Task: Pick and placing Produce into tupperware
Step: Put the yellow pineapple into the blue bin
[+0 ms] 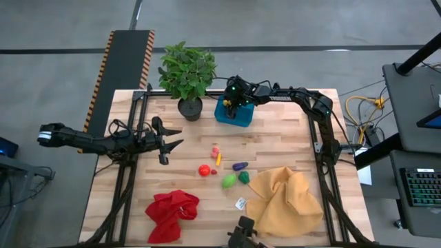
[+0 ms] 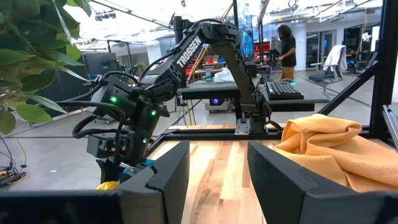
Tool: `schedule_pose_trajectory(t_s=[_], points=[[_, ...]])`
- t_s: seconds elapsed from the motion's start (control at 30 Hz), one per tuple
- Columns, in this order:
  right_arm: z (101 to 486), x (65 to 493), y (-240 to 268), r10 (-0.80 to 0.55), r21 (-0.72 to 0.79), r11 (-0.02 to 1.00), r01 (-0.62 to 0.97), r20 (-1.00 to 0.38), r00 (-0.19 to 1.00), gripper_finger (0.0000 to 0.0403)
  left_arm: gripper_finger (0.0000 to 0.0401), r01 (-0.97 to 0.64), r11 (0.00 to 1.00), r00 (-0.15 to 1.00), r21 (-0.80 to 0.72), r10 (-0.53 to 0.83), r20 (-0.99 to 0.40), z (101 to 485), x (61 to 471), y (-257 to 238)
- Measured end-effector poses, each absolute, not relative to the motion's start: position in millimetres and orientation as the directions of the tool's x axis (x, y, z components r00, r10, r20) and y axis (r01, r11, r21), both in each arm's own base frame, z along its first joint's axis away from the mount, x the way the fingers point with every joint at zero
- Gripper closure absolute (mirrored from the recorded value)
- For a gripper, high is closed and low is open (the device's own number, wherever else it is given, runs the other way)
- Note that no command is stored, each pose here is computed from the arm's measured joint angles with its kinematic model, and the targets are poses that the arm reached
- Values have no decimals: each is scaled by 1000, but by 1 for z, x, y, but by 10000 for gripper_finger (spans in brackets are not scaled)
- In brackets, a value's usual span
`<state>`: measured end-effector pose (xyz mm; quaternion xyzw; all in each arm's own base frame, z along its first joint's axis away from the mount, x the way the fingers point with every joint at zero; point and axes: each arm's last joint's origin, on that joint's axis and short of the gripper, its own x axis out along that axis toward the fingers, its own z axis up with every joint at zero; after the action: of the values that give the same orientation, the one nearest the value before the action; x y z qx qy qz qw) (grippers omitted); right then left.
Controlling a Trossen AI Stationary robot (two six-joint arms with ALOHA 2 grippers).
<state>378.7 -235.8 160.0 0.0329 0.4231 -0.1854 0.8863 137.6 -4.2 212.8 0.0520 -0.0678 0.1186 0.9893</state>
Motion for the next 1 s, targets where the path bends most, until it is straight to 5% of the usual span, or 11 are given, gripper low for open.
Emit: schedule_pose_trajectory(t_s=[0.57,1.0], points=[[164,382,-237,-314,-104,930,353,-725,613,208,253,-241,967,963,87,227,146,213,138,-4],[164,382,-237,-315,-102,929,356,-723,615,171,253,-242,966,963,87,228,146,213,138,-4]])
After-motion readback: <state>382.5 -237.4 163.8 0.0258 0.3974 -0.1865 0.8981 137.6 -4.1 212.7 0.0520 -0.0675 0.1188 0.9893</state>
